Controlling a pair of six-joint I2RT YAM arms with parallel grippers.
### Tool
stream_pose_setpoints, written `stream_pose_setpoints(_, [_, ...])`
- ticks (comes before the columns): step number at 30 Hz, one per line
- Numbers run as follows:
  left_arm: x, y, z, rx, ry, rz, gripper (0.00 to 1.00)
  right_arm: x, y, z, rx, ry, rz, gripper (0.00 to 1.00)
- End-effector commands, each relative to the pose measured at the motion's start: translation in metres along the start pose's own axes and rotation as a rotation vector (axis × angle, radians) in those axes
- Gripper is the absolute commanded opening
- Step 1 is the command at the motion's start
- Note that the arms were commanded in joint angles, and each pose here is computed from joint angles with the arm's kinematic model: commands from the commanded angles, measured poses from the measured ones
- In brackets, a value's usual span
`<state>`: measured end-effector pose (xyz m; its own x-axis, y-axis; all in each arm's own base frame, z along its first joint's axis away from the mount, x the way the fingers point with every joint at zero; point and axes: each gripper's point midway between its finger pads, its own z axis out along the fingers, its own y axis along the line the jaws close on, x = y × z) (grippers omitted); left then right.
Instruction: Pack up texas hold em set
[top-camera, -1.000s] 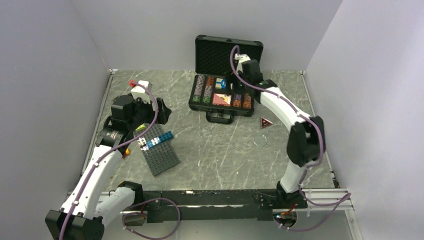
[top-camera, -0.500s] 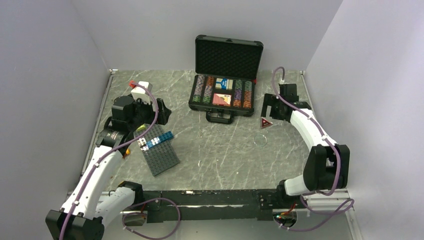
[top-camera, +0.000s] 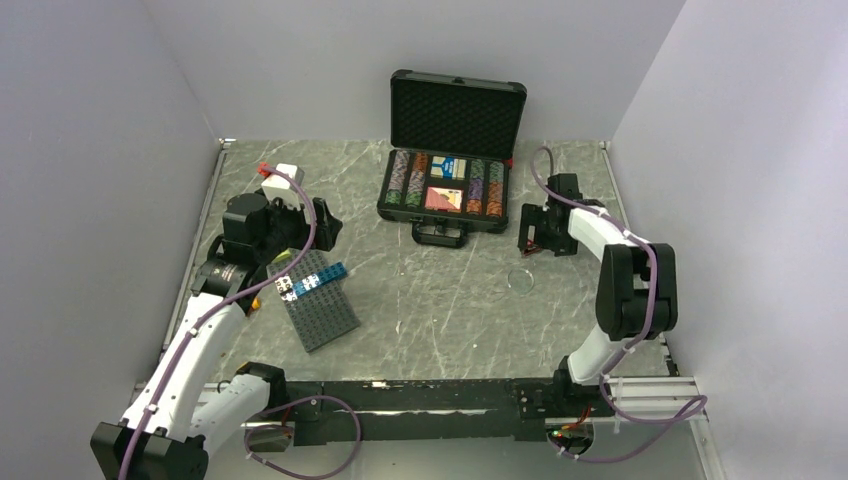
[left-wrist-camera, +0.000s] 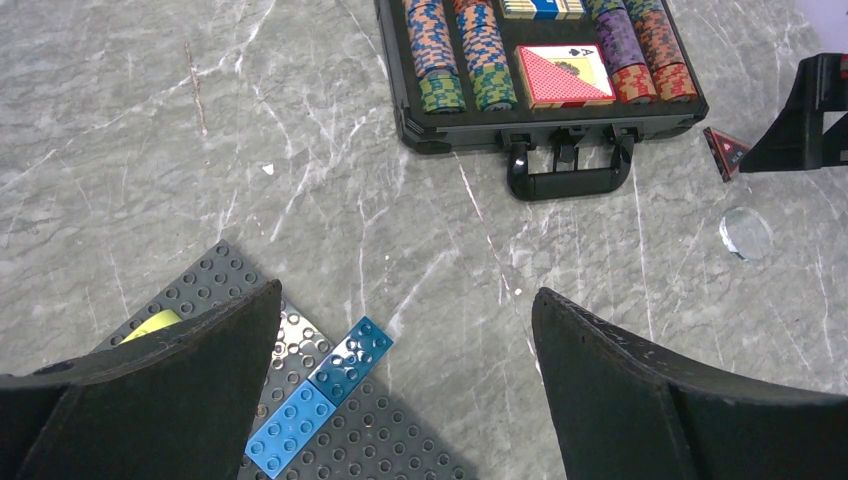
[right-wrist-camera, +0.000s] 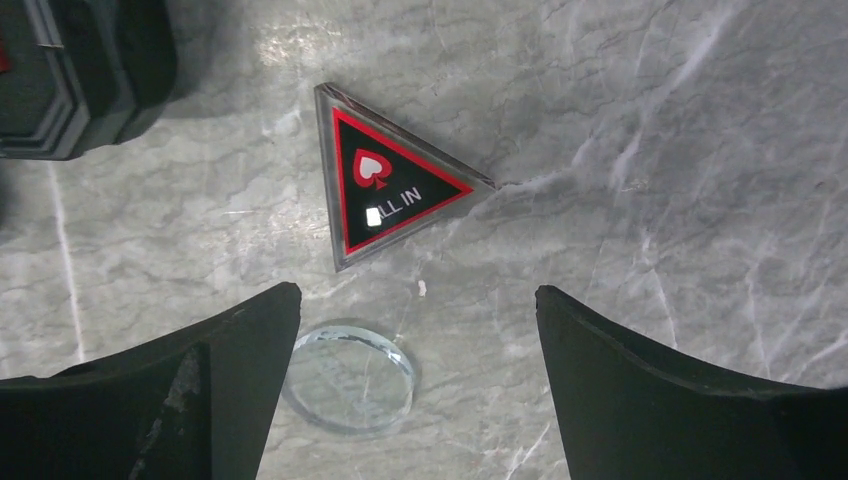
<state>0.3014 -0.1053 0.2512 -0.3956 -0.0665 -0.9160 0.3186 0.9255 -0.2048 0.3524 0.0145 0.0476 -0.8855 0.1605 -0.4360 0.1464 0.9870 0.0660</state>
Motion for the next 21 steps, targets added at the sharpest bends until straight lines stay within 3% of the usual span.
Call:
stream_pose_setpoints(1, [-0.013,0.001,-0.001,-0.006,-0.053,0.015,0.99,-0.021,0.001,0.004,0.013,-0.047,-0.029,0.91])
stream_pose_setpoints(21, [-0.014,-0.001,-0.001,0.005,-0.053,0.013,0.99,-0.031,0.002,0.036,0.052,-0.026,-0.068,0.80])
